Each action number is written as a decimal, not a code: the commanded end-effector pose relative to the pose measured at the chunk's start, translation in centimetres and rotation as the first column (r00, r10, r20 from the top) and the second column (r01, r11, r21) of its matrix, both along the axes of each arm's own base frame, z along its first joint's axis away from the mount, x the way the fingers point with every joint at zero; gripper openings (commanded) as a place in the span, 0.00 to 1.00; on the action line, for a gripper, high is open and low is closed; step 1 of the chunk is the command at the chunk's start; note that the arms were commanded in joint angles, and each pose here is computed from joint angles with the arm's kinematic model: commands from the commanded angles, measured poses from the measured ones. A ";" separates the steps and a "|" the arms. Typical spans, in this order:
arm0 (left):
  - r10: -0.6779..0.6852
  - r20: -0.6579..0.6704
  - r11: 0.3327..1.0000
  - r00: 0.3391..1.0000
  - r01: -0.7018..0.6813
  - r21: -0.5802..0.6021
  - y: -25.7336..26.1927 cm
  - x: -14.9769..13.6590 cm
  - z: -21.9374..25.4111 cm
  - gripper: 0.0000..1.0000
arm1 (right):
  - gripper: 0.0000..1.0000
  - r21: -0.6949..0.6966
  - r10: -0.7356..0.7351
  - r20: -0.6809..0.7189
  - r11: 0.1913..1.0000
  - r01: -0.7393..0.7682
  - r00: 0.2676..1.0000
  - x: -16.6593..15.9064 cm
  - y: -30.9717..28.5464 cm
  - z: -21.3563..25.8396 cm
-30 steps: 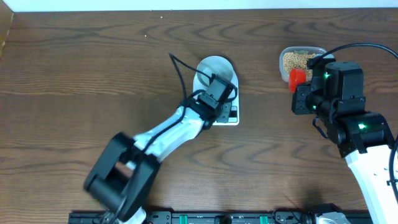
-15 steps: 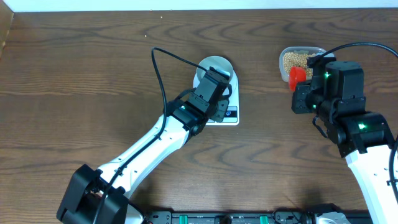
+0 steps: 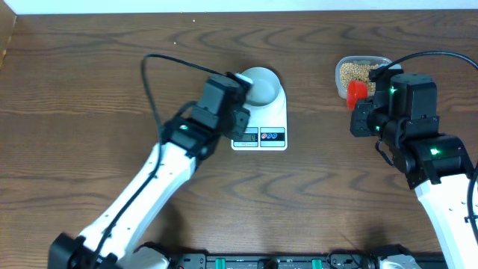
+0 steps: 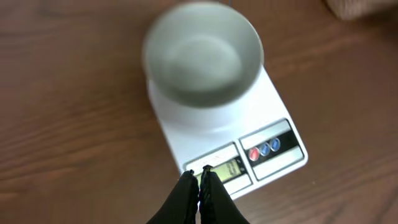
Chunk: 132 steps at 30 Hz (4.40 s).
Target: Scoop item into bowl and weigh 50g on scale
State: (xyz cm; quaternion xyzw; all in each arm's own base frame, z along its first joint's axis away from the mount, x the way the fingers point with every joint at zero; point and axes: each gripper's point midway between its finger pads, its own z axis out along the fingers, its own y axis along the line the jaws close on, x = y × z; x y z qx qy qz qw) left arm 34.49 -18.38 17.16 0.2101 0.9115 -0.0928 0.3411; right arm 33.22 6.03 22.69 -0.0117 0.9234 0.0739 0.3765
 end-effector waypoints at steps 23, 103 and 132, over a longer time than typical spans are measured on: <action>0.037 -0.119 0.999 0.992 -0.035 0.018 1.1 -2.2 -1.7 0.09 | 0.01 0.008 -0.013 0.017 1.000 0.013 1.000 0.2 -0.2 0.8; -0.110 -0.152 0.994 0.982 0.108 -0.023 0.7 -5.8 0.1 1.00 | 0.01 -0.003 -0.007 0.012 1.000 0.007 1.000 0.2 -0.3 0.6; -0.096 -0.148 0.995 0.984 0.099 0.013 1.3 -5.7 -0.2 1.00 | 0.01 -0.019 0.060 -0.173 0.998 -0.064 0.983 0.5 -0.2 4.9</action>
